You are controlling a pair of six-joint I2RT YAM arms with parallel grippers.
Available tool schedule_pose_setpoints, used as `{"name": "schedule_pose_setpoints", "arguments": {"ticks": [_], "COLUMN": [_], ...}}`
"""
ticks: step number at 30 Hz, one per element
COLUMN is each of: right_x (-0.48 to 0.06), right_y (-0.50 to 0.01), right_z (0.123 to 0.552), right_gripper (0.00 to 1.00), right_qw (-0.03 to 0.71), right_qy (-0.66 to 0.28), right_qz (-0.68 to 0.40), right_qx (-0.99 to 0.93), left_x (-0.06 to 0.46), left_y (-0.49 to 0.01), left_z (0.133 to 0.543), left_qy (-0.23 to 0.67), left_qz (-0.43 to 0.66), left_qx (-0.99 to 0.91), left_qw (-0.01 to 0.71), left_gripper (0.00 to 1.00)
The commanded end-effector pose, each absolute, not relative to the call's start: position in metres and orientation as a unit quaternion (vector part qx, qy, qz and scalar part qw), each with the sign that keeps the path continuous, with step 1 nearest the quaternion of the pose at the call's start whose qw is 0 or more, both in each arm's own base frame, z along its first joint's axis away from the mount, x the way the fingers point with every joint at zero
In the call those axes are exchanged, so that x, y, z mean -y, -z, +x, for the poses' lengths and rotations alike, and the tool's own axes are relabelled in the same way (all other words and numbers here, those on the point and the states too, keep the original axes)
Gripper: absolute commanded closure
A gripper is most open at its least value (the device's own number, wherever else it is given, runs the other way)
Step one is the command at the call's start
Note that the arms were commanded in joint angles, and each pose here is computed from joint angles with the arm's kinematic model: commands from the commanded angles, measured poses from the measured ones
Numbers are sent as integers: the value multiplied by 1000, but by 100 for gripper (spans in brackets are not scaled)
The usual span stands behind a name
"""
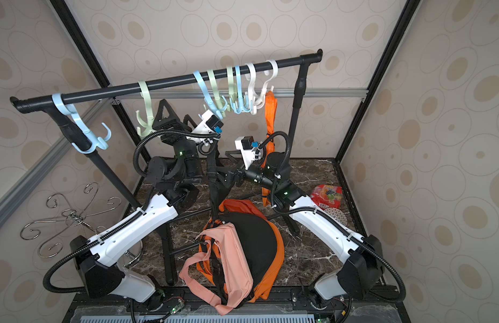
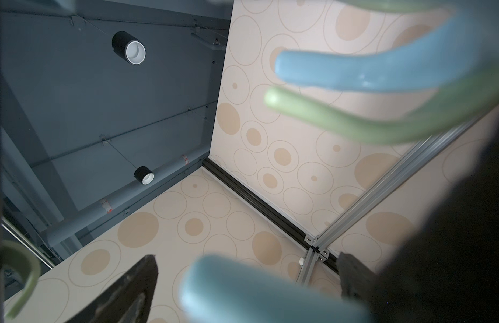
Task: Hang the bag on a hook
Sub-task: Adjust the hook on the clothesline.
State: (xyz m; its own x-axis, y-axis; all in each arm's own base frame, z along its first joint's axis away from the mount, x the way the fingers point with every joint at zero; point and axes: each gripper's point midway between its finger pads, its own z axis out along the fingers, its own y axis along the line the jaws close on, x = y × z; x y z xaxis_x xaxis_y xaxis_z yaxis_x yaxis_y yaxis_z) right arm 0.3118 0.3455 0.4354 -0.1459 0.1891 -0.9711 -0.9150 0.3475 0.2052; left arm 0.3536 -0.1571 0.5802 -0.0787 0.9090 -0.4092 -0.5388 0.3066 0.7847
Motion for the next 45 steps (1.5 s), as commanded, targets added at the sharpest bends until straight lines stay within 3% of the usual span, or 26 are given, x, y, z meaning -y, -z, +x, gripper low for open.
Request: {"name": "schedule_pose_setpoints", "arguments": {"ticks": [1, 8, 19, 35, 45], "right_x": [-341, -342, -344, -340, -332], "right_y": [-449, -446, -441, -433, -434], "right_z": [303, 304, 306, 308, 304], "right_gripper": [2, 2, 2, 2, 2], "right_qw": [584, 579, 575, 571, 580], "right_qy": [-494, -497, -498, -483, -466], "right_qz": [-311, -309, -308, -301, -301], "right_qx": [-565, -568, -571, -592, -597], "left_x": [178, 178, 186, 210, 199], "left_y": [-552, -576, -601, -591, -548], "left_z": [367, 357, 342, 294, 268], "left_qy": [-562, -543, -427, -346, -327], "left_qz": [243, 242, 279, 317, 313], "left_qx": [-502, -498, -533, -511, -543], "left_qw": [611, 631, 675, 720, 707], "left_gripper": [0, 0, 0, 0, 0]}}
